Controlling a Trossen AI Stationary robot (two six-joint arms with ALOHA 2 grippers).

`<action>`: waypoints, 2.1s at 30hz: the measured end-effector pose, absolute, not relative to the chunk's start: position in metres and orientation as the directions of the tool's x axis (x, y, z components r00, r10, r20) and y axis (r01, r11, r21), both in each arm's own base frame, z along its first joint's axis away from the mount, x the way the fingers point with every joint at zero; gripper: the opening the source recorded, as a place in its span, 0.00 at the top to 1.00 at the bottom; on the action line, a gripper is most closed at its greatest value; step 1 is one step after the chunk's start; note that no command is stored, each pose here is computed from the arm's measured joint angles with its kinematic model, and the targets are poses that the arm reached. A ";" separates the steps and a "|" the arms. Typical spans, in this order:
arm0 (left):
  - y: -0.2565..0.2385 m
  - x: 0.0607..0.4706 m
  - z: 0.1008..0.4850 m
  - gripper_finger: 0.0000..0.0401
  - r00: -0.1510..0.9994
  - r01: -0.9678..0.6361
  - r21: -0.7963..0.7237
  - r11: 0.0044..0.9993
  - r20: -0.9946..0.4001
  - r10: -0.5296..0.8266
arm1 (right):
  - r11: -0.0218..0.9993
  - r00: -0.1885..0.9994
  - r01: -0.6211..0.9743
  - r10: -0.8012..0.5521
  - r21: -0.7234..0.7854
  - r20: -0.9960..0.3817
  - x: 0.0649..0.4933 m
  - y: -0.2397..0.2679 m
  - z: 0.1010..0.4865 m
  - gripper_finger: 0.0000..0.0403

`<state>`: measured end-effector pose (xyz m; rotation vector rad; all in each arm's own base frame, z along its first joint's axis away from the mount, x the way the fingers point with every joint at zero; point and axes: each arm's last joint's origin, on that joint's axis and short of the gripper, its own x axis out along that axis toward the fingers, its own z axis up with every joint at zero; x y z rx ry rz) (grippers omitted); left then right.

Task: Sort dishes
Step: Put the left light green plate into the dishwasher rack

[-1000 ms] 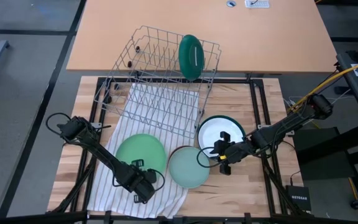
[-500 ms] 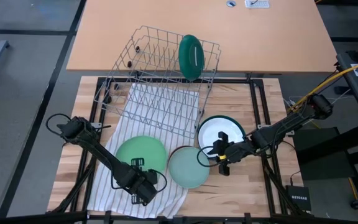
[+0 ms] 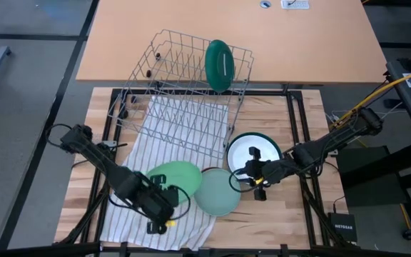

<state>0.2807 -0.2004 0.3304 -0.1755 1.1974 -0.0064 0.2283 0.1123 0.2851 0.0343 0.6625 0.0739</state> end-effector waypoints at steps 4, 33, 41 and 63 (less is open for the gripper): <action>-0.184 0.268 0.356 1.00 0.446 -0.152 -0.192 0.970 -0.889 -0.107 | 1.000 0.797 -0.010 0.001 -0.011 -0.604 0.221 0.106 0.299 0.74; 0.037 0.218 0.489 1.00 0.860 -0.464 -0.118 0.878 -0.298 0.414 | 0.862 0.747 0.426 -0.506 -0.275 -0.431 0.157 0.043 0.337 0.74; 0.164 0.231 0.471 1.00 0.892 -0.436 -0.189 0.880 -0.219 0.395 | 0.794 0.653 0.549 -0.602 -0.261 -0.459 0.163 0.014 0.335 0.74; 0.357 0.246 0.371 1.00 0.978 -0.169 -0.731 0.661 -0.040 0.206 | 0.701 0.559 0.679 -0.686 -0.217 -0.466 0.164 -0.013 0.335 0.74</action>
